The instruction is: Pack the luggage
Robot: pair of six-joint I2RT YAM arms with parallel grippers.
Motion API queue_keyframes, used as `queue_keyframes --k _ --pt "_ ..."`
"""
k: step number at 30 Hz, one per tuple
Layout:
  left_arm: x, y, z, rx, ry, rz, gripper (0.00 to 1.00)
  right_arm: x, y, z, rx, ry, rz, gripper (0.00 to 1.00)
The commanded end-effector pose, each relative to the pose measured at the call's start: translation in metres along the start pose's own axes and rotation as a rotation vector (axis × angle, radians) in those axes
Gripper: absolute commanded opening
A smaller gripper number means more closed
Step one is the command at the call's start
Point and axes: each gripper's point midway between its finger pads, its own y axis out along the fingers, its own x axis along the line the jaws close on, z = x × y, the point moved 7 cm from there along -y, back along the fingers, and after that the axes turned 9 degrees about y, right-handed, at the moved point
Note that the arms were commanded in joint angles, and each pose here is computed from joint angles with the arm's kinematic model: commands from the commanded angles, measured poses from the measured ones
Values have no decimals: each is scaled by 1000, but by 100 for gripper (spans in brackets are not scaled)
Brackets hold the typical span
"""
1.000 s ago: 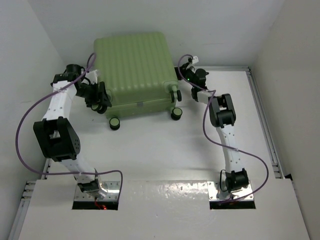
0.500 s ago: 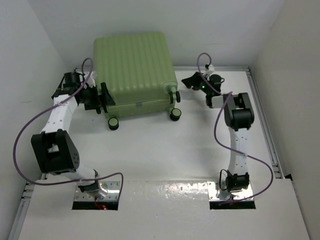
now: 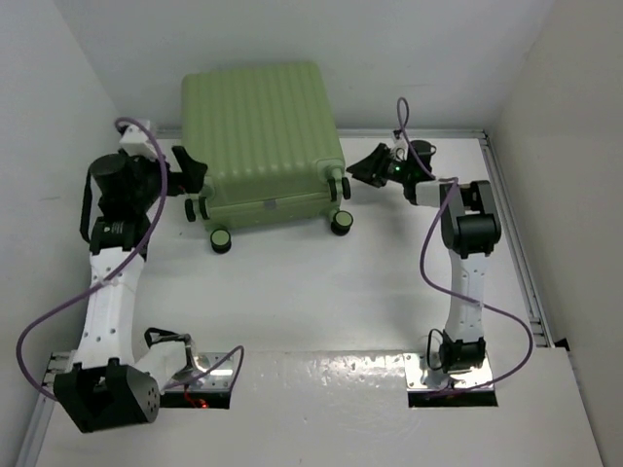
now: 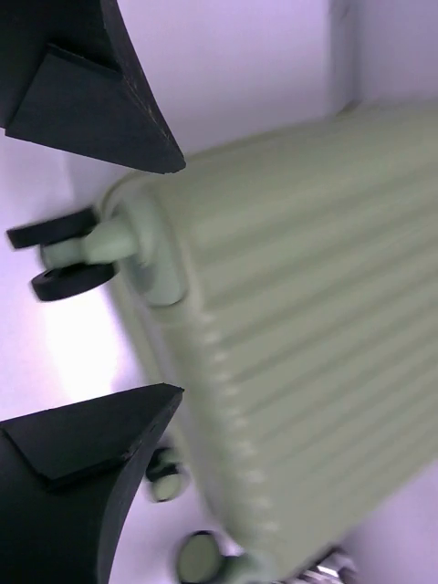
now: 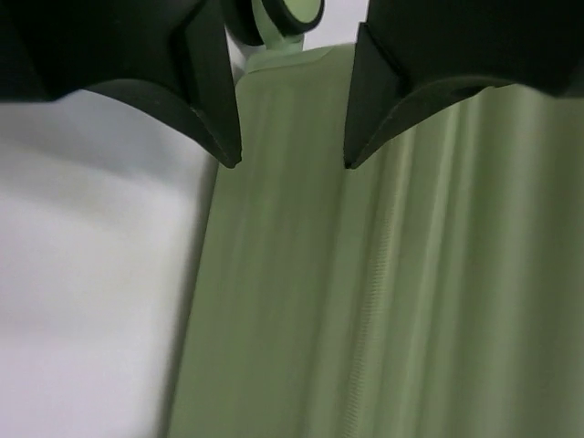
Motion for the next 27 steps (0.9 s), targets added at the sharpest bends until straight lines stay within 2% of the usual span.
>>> queue_keyframes --k 1,3,6,7,8,9,10,11,12,13,14,15,17,18,19,22,25,27 --pt "23 -16 -65 -233 -28 -201 100 -2 25 2 58 159 16 47" --pt "43 -17 -77 -229 -98 -328 96 -16 33 9 80 198 42 46" --pt "83 23 -66 -139 -130 -461 88 -19 38 23 120 179 85 46" --pt "96 33 -79 -150 -120 -506 85 -23 39 32 139 188 104 46" --pt "122 69 -53 -57 -148 -535 81 -24 37 38 154 194 118 46" --pt "137 85 -47 -24 -159 -548 81 -29 35 54 182 218 136 46" --pt "141 104 -66 -59 -160 -488 79 -30 33 58 194 220 135 46" --pt "164 140 -28 37 -205 -489 77 -25 31 62 208 221 141 46" --pt "172 157 -20 54 -227 -475 77 -31 26 74 236 213 153 46" --pt "181 171 -34 15 -253 -451 77 -29 27 85 268 205 151 46" --pt "183 188 -26 32 -261 -385 77 -22 23 87 282 191 153 46" --pt "195 215 4 66 -275 -364 77 -29 18 108 326 212 173 46" --pt "189 242 9 58 -199 -306 77 -26 11 122 364 231 171 46" --pt "190 261 34 93 -174 -264 78 -26 8 133 387 243 170 46" --pt "183 273 40 99 -101 -208 80 -23 6 138 408 256 152 46" --pt "175 293 70 130 -104 -110 83 -13 0 159 452 223 124 44" --pt "138 310 94 140 -122 104 87 9 -11 180 511 173 53 44" --pt "94 320 100 151 -125 303 87 23 -26 196 541 126 9 44"
